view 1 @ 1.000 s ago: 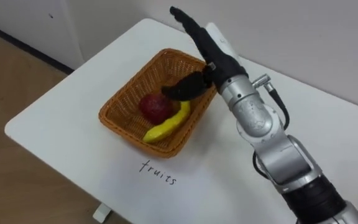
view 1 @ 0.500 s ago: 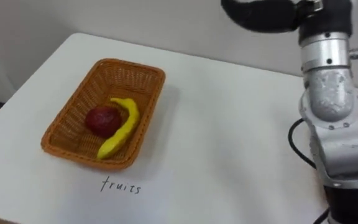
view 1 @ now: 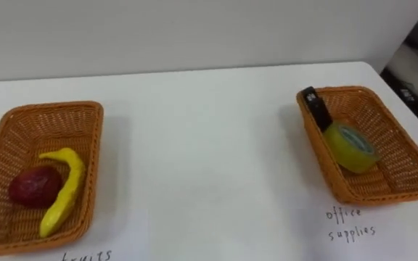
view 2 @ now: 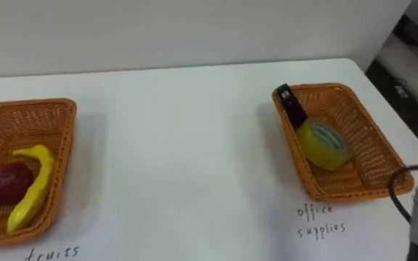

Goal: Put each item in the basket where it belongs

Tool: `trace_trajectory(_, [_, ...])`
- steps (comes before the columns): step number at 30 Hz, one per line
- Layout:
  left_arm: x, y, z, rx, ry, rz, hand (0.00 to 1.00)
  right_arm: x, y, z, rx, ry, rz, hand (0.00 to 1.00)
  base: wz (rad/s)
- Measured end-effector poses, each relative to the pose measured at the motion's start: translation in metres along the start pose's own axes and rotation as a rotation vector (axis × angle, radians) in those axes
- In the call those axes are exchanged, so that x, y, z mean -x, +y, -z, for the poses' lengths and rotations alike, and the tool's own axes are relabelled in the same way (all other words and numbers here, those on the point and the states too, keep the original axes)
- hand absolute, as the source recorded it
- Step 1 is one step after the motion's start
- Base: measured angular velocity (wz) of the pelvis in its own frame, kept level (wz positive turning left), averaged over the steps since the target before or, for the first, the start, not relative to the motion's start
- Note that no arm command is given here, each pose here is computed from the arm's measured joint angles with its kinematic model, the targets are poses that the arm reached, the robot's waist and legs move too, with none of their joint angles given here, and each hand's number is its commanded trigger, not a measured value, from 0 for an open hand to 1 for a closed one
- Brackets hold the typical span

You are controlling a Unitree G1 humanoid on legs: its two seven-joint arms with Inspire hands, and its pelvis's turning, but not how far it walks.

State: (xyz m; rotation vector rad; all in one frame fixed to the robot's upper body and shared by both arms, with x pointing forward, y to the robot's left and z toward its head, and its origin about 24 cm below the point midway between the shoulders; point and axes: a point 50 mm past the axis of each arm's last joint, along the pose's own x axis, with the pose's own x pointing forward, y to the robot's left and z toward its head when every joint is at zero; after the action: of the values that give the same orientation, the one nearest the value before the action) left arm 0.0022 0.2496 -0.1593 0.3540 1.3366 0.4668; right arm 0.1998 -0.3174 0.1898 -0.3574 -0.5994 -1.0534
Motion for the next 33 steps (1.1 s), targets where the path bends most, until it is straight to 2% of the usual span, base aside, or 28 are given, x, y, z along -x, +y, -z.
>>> trace_trajectory(6, [0.000, 0.010, 0.009, 0.029, 0.029, -0.045, 0.00, 0.015, -0.057, 0.031, 0.109, 0.144, 0.205, 0.00, -0.16])
trace_trajectory(10, [0.000, 0.012, 0.009, 0.051, 0.032, -0.062, 0.00, 0.018, -0.074, 0.040, 0.052, 0.221, 0.349, 0.00, -0.07])
trace_trajectory(13, [-0.001, 0.014, 0.006, 0.051, 0.021, -0.083, 0.00, 0.028, -0.088, 0.060, 0.048, 0.325, 0.460, 0.00, -0.09])
trace_trajectory(16, [-0.002, 0.015, 0.002, 0.069, 0.012, -0.080, 0.00, 0.048, -0.102, 0.088, 0.000, 0.531, 0.591, 0.00, 0.04])
trace_trajectory(19, [-0.003, 0.015, -0.005, 0.098, -0.006, -0.070, 0.00, 0.087, -0.122, 0.127, 0.039, 0.801, 0.713, 0.00, 0.09])
trace_trajectory(21, [-0.003, 0.014, -0.008, 0.100, -0.012, -0.064, 0.00, 0.129, -0.137, 0.155, 0.093, 1.017, 0.804, 0.00, 0.16])
trace_trajectory(22, [-0.003, 0.013, -0.008, 0.101, -0.012, -0.060, 0.00, 0.141, -0.142, 0.161, 0.103, 1.073, 0.831, 0.00, 0.13])
trace_trajectory(24, [-0.001, 0.008, -0.007, 0.105, -0.006, -0.043, 0.00, 0.181, -0.157, 0.173, 0.132, 1.242, 0.914, 0.00, 0.05])
trace_trajectory(25, [-0.001, 0.007, -0.006, 0.106, -0.003, -0.037, 0.00, 0.190, -0.161, 0.176, 0.155, 1.277, 0.924, 0.00, 0.04])
trace_trajectory(27, [-0.001, 0.010, -0.005, 0.118, -0.002, -0.038, 0.00, 0.228, -0.174, 0.181, 0.240, 1.409, 0.967, 0.00, 0.06])
trace_trajectory(28, [-0.001, 0.010, -0.004, 0.122, 0.001, -0.038, 0.00, 0.236, -0.177, 0.182, 0.261, 1.438, 0.971, 0.00, 0.11])
trace_trajectory(30, [-0.001, 0.008, -0.002, 0.124, 0.018, -0.018, 0.00, 0.270, -0.191, 0.182, 0.348, 1.558, 0.979, 0.00, 0.21])
trace_trajectory(31, [-0.001, 0.007, -0.001, 0.123, 0.022, -0.011, 0.00, 0.277, -0.193, 0.181, 0.360, 1.587, 0.975, 0.00, 0.13])
trace_trajectory(33, [0.001, 0.002, 0.004, 0.075, 0.029, 0.022, 0.00, 0.305, -0.202, 0.177, 0.423, 1.702, 0.871, 0.00, 0.08])
